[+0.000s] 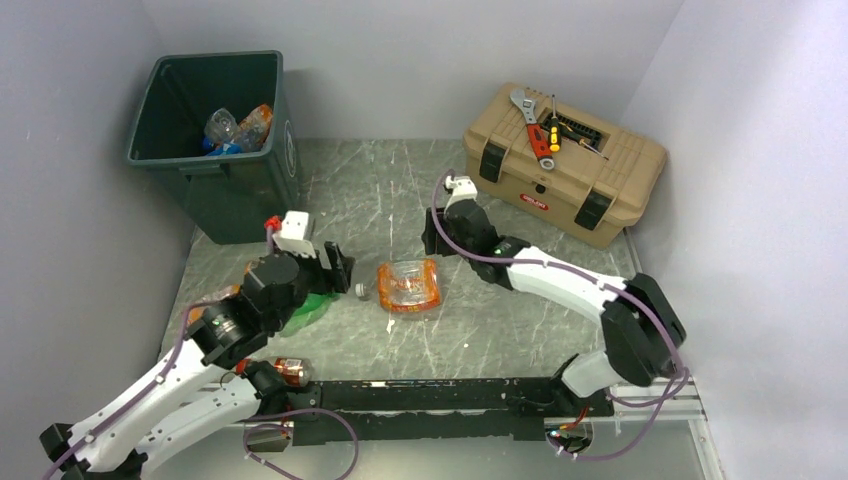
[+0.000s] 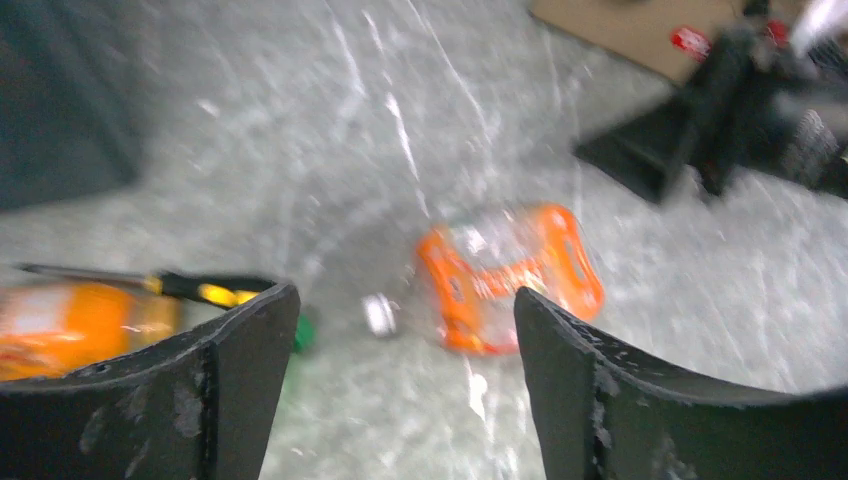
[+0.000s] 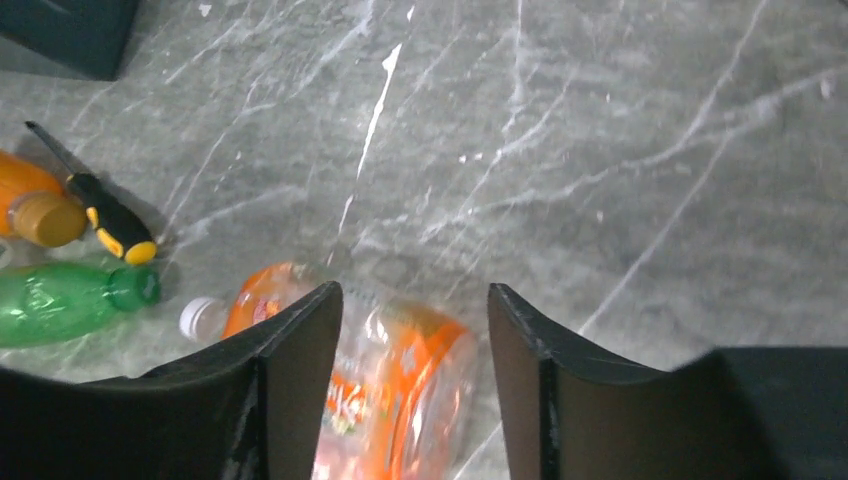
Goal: Put the plastic bottles in the bin
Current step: Move the plastic bottle to the center of the board.
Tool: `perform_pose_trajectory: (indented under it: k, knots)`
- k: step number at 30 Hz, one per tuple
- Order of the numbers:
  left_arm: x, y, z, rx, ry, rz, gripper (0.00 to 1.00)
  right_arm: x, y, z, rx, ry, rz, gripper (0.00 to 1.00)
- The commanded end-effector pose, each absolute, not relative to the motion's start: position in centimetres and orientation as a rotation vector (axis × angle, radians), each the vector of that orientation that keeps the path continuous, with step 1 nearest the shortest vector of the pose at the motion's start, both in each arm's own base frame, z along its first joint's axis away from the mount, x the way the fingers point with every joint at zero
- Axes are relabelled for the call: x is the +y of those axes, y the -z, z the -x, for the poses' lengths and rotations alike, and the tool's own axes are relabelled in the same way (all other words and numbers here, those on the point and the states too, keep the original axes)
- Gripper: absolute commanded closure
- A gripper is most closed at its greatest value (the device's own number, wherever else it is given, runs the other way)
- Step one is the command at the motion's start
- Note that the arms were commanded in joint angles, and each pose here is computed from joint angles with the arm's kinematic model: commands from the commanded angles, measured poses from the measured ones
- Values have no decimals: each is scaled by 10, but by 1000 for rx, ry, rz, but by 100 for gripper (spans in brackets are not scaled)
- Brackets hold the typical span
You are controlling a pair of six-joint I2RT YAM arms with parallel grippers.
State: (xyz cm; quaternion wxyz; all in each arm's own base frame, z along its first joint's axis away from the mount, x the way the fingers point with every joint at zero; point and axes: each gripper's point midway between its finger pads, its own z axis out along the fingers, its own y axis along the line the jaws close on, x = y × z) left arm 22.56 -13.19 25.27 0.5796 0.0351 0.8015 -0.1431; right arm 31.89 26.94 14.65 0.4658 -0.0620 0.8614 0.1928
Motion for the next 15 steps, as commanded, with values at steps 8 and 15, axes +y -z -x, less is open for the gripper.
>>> perform_pose_trajectory:
  k: [8, 15]
  knots:
    - [-231, -117, -160, 2303, 888, -51, 46, 319, -90, -382, 2233, -460, 451, 48]
    - [-254, -86, -155, 2392, 883, -130, 48, 313, -54, -371, 2319, -496, 413, 48]
